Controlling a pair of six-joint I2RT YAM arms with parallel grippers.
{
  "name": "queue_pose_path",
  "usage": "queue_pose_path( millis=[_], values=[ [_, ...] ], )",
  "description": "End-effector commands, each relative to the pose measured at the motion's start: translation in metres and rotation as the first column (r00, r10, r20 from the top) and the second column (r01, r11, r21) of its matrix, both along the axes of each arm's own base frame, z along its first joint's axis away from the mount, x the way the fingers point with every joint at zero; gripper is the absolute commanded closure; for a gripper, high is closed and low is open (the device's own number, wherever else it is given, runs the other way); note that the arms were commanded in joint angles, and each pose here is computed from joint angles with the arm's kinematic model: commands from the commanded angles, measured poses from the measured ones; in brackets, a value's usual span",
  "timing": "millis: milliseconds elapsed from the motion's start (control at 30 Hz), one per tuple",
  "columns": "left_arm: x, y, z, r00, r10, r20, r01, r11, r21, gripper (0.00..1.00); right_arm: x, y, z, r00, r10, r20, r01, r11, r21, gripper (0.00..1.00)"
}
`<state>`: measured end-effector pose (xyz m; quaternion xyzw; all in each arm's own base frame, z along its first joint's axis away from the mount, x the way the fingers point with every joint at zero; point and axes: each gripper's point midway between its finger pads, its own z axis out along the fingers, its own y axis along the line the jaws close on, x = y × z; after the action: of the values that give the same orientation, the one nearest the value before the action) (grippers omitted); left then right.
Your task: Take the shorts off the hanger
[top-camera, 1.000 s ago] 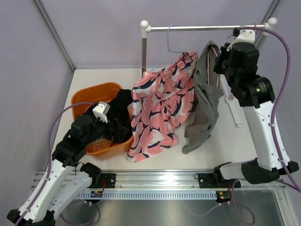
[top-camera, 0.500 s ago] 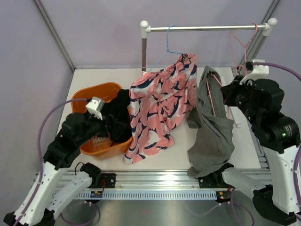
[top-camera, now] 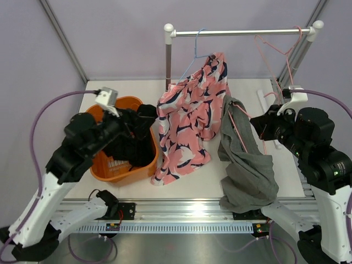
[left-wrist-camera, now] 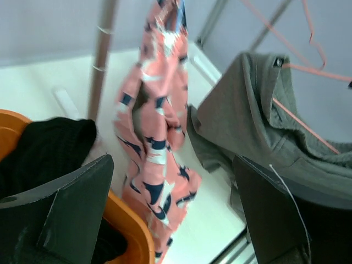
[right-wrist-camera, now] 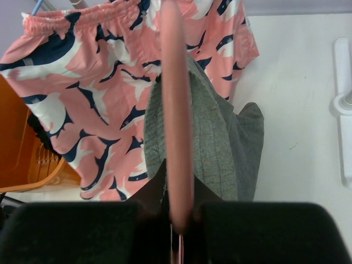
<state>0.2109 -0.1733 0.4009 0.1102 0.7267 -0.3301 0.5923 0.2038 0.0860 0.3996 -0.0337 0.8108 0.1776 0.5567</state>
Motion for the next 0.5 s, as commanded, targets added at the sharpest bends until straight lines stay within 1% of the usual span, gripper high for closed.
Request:
queue_pose_path(
  millis=[0,33,67,100,167,200,233,300,333,400,433,467],
  values=[
    [0.017,-0.033,0.009,1.0,0.023,0.016,-0.023,1.0,0.008,0.06,-0.003,0.021,0.008,0.995,0.097,0.026,-0.099,0.993,0.064,1.0],
    [0.003,-0.055,0.018,0.999,-0.04,0.033,0.04,0.999,0.008,0.05,-0.002,0.022,0.006,0.995,0.101,0.021,-0.102,0.993,0.065,1.0],
    [0.007,-0.061,0.019,0.999,-0.007,0.04,0.006,1.0,0.024,0.05,-0.002,0.022,0.006,0.995,0.102,0.022,-0.103,0.993,0.062,1.0],
    [0.003,-0.087,0.012,0.998,-0.053,0.032,0.051,0.997,0.063,0.04,-0.002,0.021,0.005,0.995,0.099,0.02,-0.1,0.993,0.062,1.0],
    [0.004,-0.116,0.014,0.996,-0.072,0.045,0.068,0.994,0.09,0.04,-0.001,0.022,0.006,0.995,0.101,0.025,-0.102,0.993,0.063,1.0],
    [0.001,-0.118,0.024,0.995,-0.076,0.066,0.072,0.995,0.07,0.03,-0.001,0.022,0.005,0.994,0.103,0.024,-0.104,0.993,0.061,1.0],
    [0.007,-0.134,0.018,0.995,-0.074,0.061,0.068,0.993,0.092,0.02,-0.001,0.022,0.004,0.994,0.103,0.021,-0.104,0.993,0.061,1.0],
    [0.01,-0.154,0.017,0.994,-0.085,0.074,0.078,0.993,0.091,0.01,0.0,0.023,0.001,0.995,0.104,0.008,-0.104,0.993,0.059,1.0],
    [0.017,-0.168,0.004,0.995,-0.083,0.06,0.075,0.99,0.12,0.01,0.0,0.022,0.001,0.995,0.098,0.009,-0.099,0.994,0.056,1.0],
    [0.021,-0.183,0.006,0.994,-0.089,0.067,0.082,0.991,0.104,0.01,0.0,0.02,-0.001,0.996,0.092,0.002,-0.092,0.995,0.049,1.0],
    [0.024,-0.194,-0.003,0.994,-0.093,0.06,0.086,0.99,0.113,0.01,0.0,0.019,-0.002,0.996,0.086,0.0,-0.086,0.995,0.043,1.0],
    [0.027,-0.2,0.001,0.993,-0.091,0.07,0.085,0.992,0.094,0.01,0.0,0.018,-0.002,0.996,0.084,-0.001,-0.084,0.996,0.039,1.0]
  ],
)
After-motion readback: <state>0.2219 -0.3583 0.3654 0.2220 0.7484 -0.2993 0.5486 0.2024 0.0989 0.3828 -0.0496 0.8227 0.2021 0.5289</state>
